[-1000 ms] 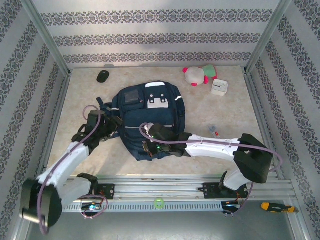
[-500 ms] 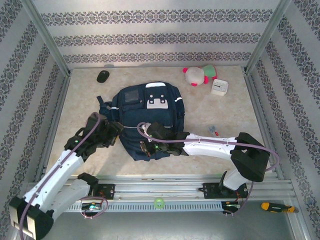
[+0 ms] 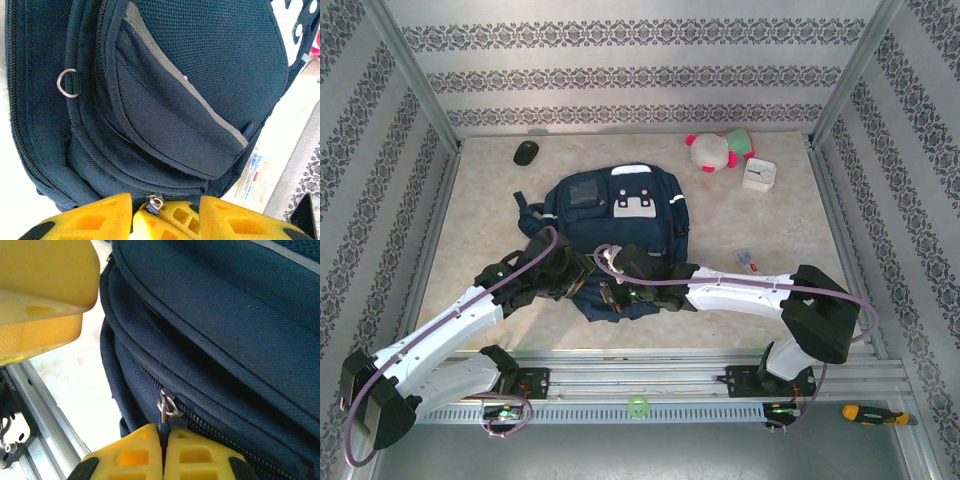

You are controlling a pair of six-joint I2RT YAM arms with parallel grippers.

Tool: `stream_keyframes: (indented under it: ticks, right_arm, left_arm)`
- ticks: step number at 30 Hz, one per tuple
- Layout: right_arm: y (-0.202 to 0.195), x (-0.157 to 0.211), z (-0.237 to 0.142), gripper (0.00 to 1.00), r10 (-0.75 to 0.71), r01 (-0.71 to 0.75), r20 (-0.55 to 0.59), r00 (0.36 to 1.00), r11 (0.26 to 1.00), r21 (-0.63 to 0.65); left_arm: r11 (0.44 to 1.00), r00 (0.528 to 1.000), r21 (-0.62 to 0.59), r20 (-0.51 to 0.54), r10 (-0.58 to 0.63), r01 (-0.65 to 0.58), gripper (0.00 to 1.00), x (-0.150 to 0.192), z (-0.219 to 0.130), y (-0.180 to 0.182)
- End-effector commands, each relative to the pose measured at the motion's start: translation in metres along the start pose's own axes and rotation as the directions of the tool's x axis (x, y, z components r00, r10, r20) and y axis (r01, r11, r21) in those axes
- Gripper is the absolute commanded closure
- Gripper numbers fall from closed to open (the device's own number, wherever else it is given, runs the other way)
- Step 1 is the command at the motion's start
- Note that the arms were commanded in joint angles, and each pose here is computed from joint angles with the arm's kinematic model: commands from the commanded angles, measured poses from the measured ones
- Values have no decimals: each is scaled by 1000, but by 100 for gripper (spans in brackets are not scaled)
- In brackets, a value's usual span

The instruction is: Pack the student bag

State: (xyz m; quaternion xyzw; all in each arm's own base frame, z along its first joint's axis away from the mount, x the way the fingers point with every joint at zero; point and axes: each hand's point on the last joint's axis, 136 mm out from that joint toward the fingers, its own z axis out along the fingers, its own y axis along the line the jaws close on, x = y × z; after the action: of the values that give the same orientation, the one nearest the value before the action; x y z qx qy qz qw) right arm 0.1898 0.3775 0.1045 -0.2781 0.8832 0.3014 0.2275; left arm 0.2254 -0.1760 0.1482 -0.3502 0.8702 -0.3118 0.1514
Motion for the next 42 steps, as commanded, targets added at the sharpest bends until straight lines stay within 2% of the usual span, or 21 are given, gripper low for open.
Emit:
stream_keyframes:
  ticks: [1, 11, 19, 21, 26, 35, 42]
  right_arm:
    - [14, -23, -5, 100, -23, 26, 66, 998, 999, -47]
    - [16, -23, -6, 100, -25, 29, 69, 997, 998, -59]
    - [17, -24, -5, 100, -27, 32, 72, 997, 997, -69]
    - [17, -23, -6, 100, -26, 31, 72, 997, 997, -70]
    - [12, -17, -9, 100, -26, 28, 55, 998, 998, -52]
    - [-45, 7, -40, 100, 35, -35, 11, 999, 997, 63]
    - [-77, 8, -61, 100, 80, -80, 9, 997, 993, 82]
  left_arm:
    - [864, 875, -146, 50, -481, 483, 62, 9, 0, 39]
    - [843, 856, -156, 47, -515, 515, 59, 12, 15, 45]
    - [817, 825, -118, 53, -563, 565, 63, 9, 33, 48]
    - [811, 818, -105, 61, -572, 575, 69, 6, 38, 46]
    - [812, 819, -107, 87, -567, 573, 99, 2, 39, 48]
    - [818, 822, -140, 226, -522, 558, 100, -20, 7, 89]
    - [848, 851, -165, 265, -454, 504, 100, -37, -9, 95]
